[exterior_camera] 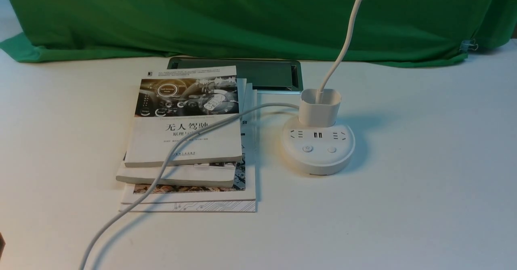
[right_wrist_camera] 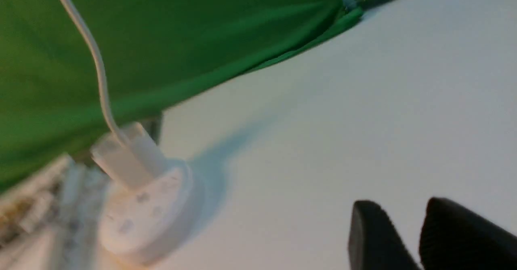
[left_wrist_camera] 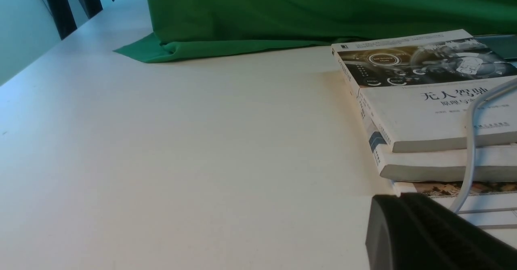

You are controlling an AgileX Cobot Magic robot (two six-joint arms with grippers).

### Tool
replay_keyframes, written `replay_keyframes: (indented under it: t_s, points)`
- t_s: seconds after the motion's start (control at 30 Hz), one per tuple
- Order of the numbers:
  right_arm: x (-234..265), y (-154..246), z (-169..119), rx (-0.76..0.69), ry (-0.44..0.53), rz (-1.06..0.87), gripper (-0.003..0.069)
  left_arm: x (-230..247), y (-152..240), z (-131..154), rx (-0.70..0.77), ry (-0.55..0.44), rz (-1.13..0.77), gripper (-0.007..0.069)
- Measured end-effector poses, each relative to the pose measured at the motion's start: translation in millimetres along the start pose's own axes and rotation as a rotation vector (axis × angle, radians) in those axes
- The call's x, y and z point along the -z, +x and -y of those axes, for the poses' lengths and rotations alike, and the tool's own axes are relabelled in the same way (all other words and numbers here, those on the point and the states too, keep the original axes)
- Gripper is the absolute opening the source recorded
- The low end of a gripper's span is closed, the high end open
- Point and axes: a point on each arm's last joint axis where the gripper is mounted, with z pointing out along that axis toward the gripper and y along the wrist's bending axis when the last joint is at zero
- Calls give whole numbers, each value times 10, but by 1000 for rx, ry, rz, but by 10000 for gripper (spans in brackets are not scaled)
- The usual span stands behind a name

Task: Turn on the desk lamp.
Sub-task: Use the right arm to press the button switch on the lamp holder

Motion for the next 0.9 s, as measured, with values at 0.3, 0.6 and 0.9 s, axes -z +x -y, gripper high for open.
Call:
replay_keyframes:
  t_s: [0.3,0.6,0.9]
  points:
    - [0,12,-17,-576,-14,-18,241,0,0,0,0,0,0,21]
    - [3,-56,-45,-415,-63,50,241,0,0,0,0,0,0,21]
    - [133,-840,-655,271,-198,114,35,0,0,0,0,0,0,21]
